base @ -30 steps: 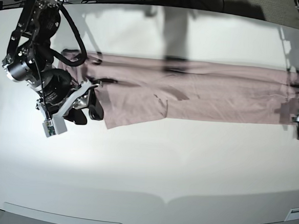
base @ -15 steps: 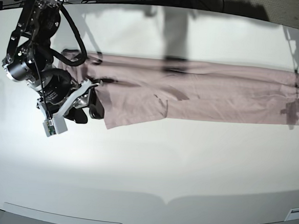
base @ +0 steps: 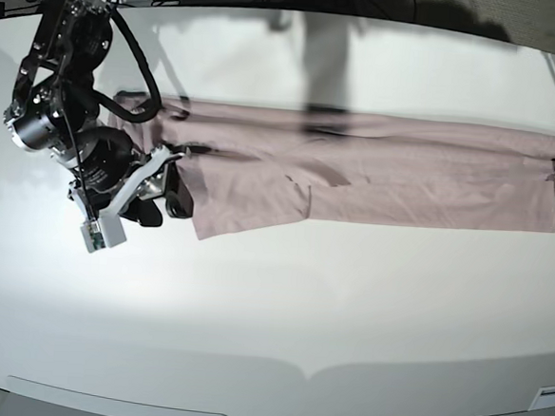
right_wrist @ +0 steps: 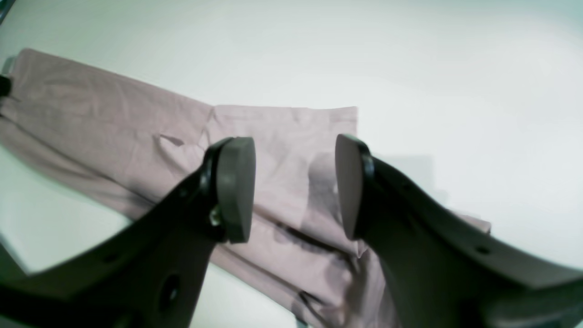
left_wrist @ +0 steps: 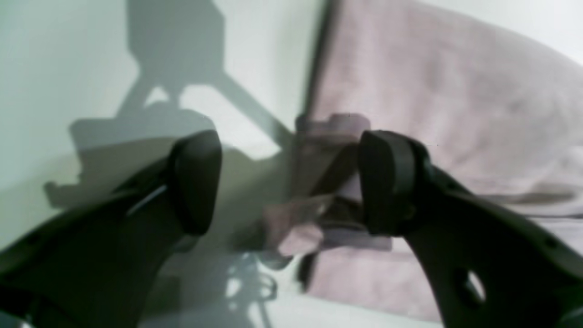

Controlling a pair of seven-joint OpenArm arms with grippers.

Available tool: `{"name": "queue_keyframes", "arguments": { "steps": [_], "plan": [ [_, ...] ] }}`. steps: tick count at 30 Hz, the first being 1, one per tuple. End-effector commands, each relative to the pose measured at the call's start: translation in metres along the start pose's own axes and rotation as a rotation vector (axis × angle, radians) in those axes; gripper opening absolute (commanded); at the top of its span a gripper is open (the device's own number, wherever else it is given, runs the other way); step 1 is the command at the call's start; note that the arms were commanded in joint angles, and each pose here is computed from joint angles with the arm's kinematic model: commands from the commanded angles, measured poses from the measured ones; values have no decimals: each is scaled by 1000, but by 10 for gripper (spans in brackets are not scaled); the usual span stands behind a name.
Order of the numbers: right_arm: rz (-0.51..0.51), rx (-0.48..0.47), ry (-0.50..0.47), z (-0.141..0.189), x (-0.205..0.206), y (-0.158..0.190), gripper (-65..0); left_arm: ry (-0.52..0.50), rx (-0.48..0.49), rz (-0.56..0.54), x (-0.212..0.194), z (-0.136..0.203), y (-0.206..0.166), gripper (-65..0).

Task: Fold the T-shirt properly
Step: 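Grasp the strip's end with the left gripper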

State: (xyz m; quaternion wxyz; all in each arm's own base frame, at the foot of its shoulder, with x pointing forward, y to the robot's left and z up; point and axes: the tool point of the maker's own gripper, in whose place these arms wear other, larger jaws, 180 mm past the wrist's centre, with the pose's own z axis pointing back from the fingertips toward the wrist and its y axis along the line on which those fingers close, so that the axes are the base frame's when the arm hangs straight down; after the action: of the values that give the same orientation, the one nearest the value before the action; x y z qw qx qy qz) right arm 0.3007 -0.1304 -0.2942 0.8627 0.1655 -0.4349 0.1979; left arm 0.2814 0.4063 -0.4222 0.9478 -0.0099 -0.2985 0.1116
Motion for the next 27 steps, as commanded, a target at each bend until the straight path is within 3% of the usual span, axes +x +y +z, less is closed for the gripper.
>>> {"name": "queue_keyframes", "arguments": {
  "steps": [1, 4, 10, 18, 27],
  "plan": [
    [23, 1, -50, 4, 15, 0, -359, -73, 17, -16, 28, 11, 10, -195],
    [24, 0, -50, 4, 15, 0, -359, -66, 1, 3, 30, 15, 12, -195],
    [24, 0, -44, 4, 14, 0, -359, -12, -169, 4, 18, 15, -20, -195],
    [23, 1, -41, 4, 14, 0, -359, 44, -183, 11, 3, 13, -26, -195],
    [21, 6, -44, 4, 14, 0, -359, 118, -274, 78, -49, -8, -70, -195]
  ]
}}
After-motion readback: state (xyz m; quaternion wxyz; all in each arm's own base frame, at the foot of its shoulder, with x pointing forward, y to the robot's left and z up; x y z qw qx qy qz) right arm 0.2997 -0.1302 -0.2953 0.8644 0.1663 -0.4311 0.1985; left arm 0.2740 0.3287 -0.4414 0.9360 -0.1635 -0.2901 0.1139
